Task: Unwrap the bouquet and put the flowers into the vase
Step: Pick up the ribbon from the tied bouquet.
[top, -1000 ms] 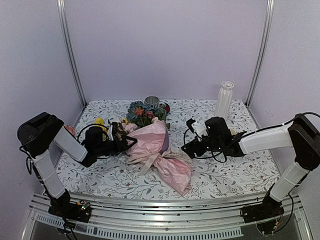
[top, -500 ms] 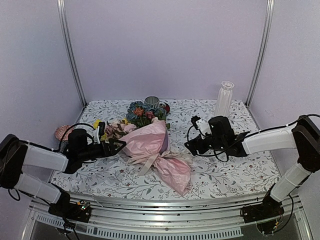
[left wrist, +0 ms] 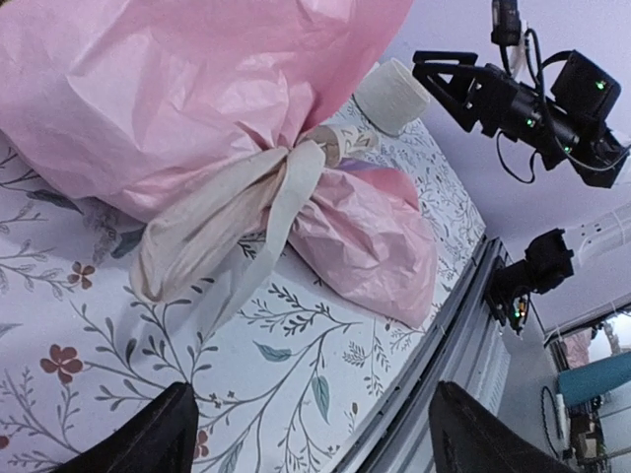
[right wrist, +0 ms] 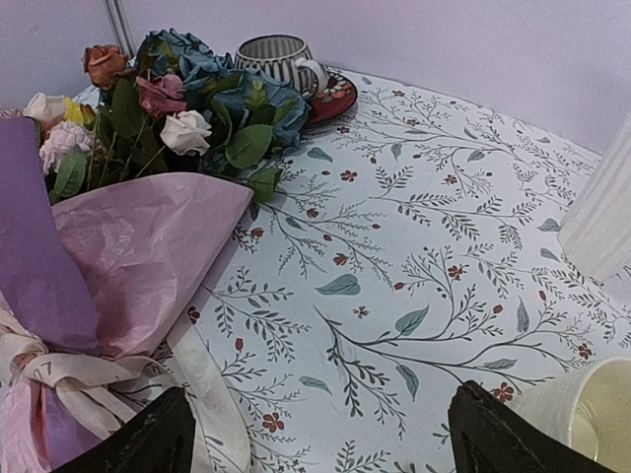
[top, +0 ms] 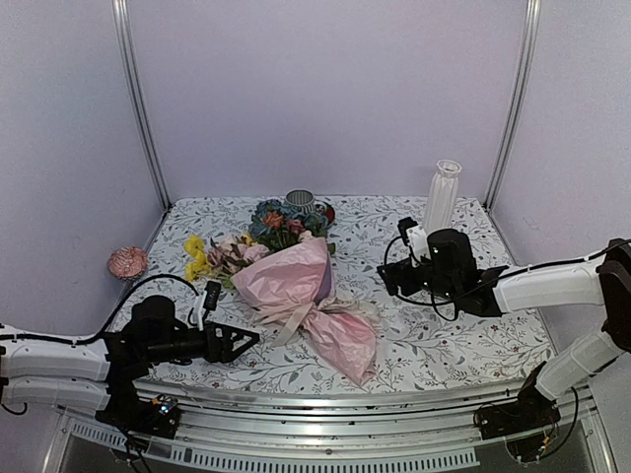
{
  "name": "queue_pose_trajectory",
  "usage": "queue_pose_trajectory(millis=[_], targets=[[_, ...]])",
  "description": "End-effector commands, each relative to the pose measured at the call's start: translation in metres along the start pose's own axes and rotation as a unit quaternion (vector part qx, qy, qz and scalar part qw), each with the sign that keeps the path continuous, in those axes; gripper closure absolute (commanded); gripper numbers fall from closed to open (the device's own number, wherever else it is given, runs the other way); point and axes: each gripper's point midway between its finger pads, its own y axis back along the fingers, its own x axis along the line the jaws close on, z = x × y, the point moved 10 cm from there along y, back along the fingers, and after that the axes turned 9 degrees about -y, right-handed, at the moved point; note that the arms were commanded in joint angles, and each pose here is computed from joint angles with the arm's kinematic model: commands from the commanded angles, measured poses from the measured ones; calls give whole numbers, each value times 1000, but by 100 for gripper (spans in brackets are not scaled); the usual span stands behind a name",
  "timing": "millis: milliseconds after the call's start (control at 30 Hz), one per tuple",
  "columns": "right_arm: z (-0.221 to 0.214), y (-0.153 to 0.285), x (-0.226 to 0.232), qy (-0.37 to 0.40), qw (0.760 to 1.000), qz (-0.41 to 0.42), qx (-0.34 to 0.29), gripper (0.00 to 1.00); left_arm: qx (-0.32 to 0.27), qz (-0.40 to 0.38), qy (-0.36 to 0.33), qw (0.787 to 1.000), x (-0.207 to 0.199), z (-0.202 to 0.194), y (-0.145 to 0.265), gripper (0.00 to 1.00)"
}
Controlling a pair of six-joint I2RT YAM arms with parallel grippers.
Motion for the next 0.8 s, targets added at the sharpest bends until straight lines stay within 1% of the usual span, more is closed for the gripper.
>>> queue_pose_trajectory(millis=[0,100,300,433,533,633,700,767], targets=[[12,15,-5,-36,998,-16,-57,9,5,30,-6,1000,-9,-8,-5,18],[18,18,-3,-50,996,-5,-75,6,18,40,-26,999,-17,-9,-13,20],[45,7,9,-68,995,8,-73,8,48,56,-47,996,-26,-21,-35,29],[28,-2,-1,-67,994,-40,-74,7,68,76,-52,993,-27,-30,-52,35],[6,-6,-8,-65,994,-51,-69,7,84,96,-57,990,-28,-33,-65,38],[3,-6,-7,-76,995,-38,-61,7,86,137,-56,985,-24,-34,-72,38],[3,-5,-5,-77,995,-27,-63,7,78,162,-52,982,-19,-35,-73,33],[3,-5,-6,-76,995,-29,-64,7,70,180,-49,980,-15,-35,-72,26]])
